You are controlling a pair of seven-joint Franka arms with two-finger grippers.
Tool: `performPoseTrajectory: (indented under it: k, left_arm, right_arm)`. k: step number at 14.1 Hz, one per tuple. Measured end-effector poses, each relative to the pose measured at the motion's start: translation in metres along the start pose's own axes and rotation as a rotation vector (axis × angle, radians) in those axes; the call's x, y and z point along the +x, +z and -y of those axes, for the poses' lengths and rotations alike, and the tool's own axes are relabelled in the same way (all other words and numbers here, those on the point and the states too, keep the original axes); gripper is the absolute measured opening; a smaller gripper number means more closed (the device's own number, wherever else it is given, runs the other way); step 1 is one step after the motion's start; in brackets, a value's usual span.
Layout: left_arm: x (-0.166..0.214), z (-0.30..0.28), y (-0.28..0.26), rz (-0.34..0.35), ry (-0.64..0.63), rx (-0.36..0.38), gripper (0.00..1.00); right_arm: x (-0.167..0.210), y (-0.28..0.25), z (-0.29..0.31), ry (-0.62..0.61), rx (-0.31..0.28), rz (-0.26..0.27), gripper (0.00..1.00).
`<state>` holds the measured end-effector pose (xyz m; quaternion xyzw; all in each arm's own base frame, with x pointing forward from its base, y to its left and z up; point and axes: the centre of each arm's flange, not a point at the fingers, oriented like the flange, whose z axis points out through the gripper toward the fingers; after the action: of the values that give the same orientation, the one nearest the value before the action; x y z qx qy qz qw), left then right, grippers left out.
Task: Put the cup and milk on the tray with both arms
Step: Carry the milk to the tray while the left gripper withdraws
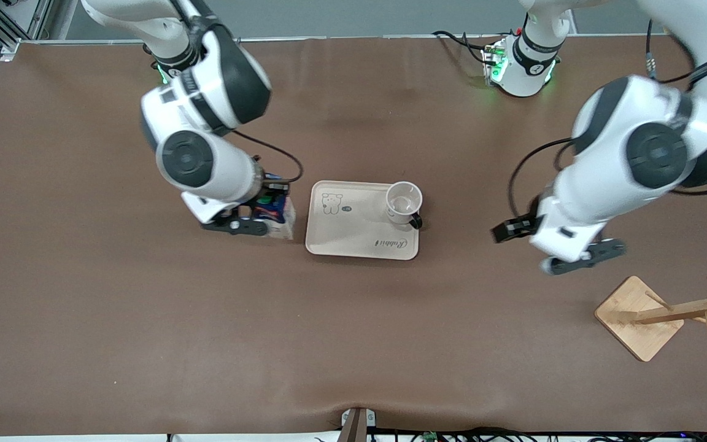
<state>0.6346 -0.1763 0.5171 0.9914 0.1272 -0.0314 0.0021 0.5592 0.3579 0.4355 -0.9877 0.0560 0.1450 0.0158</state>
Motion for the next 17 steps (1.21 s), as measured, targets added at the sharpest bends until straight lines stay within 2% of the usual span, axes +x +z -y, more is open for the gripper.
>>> performPoseTrajectory:
  k: [4,6,8,11,14,15,17]
  left_arm:
    - [0.01,0.095,-0.064,-0.061,0.106,0.033,1.0]
    - [0.001,0.119,-0.085,-0.065,0.14,0.058,1.0]
    - [-0.007,0.127,-0.102,-0.085,0.156,0.071,1.0]
    - [-0.03,0.126,-0.132,-0.132,0.203,0.102,1.0]
    - [-0.045,0.133,-0.144,-0.115,0.25,0.117,1.0]
    - [-0.046,0.139,-0.145,-0.103,0.271,0.103,1.0]
    - [-0.046,0.158,-0.147,-0.08,0.29,0.063,1.0]
  right_arm:
    - [-0.018,0.039,0.058,0.027,0.002,-0.035,0.59]
    - [-0.023,0.059,0.077,0.039,0.019,-0.024,0.59]
    - [-0.025,0.079,0.091,0.043,0.036,-0.002,0.59]
    - [-0.031,0.104,0.105,0.031,0.015,0.016,0.59]
    - [-0.032,0.104,0.106,0.033,0.013,0.021,0.59]
    - [-0.031,0.104,0.106,0.034,0.014,0.023,0.64]
    - [-0.03,0.108,0.106,0.035,0.01,0.026,0.83]
